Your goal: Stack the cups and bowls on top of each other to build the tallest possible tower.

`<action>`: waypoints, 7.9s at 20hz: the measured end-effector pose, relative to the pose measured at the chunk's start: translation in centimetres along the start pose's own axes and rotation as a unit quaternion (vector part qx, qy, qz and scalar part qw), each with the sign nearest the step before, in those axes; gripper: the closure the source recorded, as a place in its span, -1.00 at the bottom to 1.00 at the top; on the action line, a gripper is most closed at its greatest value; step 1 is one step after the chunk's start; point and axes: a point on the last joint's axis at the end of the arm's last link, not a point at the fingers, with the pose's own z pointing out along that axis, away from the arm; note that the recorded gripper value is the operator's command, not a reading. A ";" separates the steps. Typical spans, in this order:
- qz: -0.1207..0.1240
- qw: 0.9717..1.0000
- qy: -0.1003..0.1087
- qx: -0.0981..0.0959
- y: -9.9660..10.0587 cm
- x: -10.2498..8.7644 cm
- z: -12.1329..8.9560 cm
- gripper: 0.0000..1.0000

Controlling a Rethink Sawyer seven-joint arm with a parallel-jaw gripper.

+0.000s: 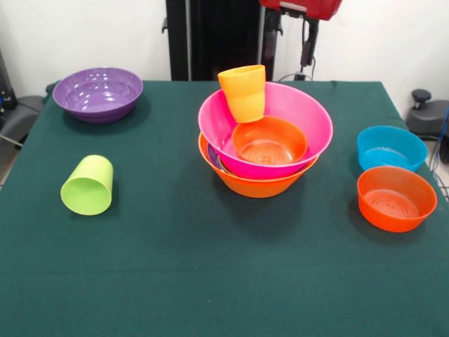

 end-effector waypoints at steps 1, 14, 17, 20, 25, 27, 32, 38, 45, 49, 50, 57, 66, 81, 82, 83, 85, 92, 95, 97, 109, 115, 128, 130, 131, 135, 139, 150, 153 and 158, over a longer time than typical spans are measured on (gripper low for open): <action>0.001 1.000 -0.002 -0.001 0.1 -0.3 0.0 -1.00; 0.040 0.999 -0.023 -0.010 -2.8 -3.1 2.0 -1.00; 0.055 0.998 -0.023 -0.009 -4.5 -3.2 2.2 -1.00; 0.068 0.997 -0.021 -0.009 -6.2 -2.9 2.0 -1.00; 0.075 0.997 -0.021 -0.010 -7.2 -2.1 1.8 -1.00; 0.074 0.997 -0.020 -0.010 -7.2 -1.6 1.6 -1.00; 0.074 0.997 -0.019 -0.011 -7.2 -1.0 1.3 -1.00; 0.073 0.997 -0.022 -0.013 -7.1 -0.8 0.7 -1.00; 0.074 0.997 -0.024 -0.017 -7.3 -0.3 1.3 -1.00; 0.076 0.997 -0.027 -0.020 -7.5 0.0 1.7 -1.00; 0.076 0.997 -0.028 -0.021 -7.5 0.1 1.8 -1.00; 0.072 0.996 -0.035 -0.024 -7.2 0.6 2.1 -1.00; 0.059 0.997 -0.035 -0.024 -5.9 1.4 2.1 -1.00; 0.066 0.993 -0.079 -0.052 -5.9 0.6 5.2 -1.00; 0.073 0.991 -0.094 -0.059 -6.4 0.2 6.1 -1.00; 0.073 0.991 -0.095 -0.060 -6.4 0.2 6.2 -1.00; 0.079 0.989 -0.103 -0.065 -6.9 0.0 6.8 -1.00; 0.092 0.988 -0.096 -0.072 -8.1 1.1 8.5 -1.00; 0.088 0.990 -0.091 -0.070 -7.8 1.9 8.7 -1.00; 0.083 0.990 -0.090 -0.069 -7.4 2.2 8.5 -1.00; 0.041 0.995 -0.067 -0.064 -4.0 4.5 3.7 -1.00; 0.041 0.995 -0.065 -0.064 -4.1 4.4 2.3 -1.00; 0.042 0.993 -0.081 -0.068 -4.1 4.0 2.7 -1.00; 0.043 0.993 -0.087 -0.070 -4.1 4.1 3.3 -1.00; 0.043 0.992 -0.090 -0.071 -4.1 4.1 3.5 -1.00; 0.047 0.991 -0.102 -0.074 -4.4 4.4 4.6 -1.00; 0.053 0.990 -0.110 -0.076 -5.2 4.8 5.1 -1.00; 0.056 0.989 -0.118 -0.076 -6.2 6.6 3.3 -1.00; 0.054 0.988 -0.125 -0.078 -6.1 6.5 2.6 -1.00; 0.054 0.987 -0.129 -0.079 -6.0 6.4 2.2 -1.00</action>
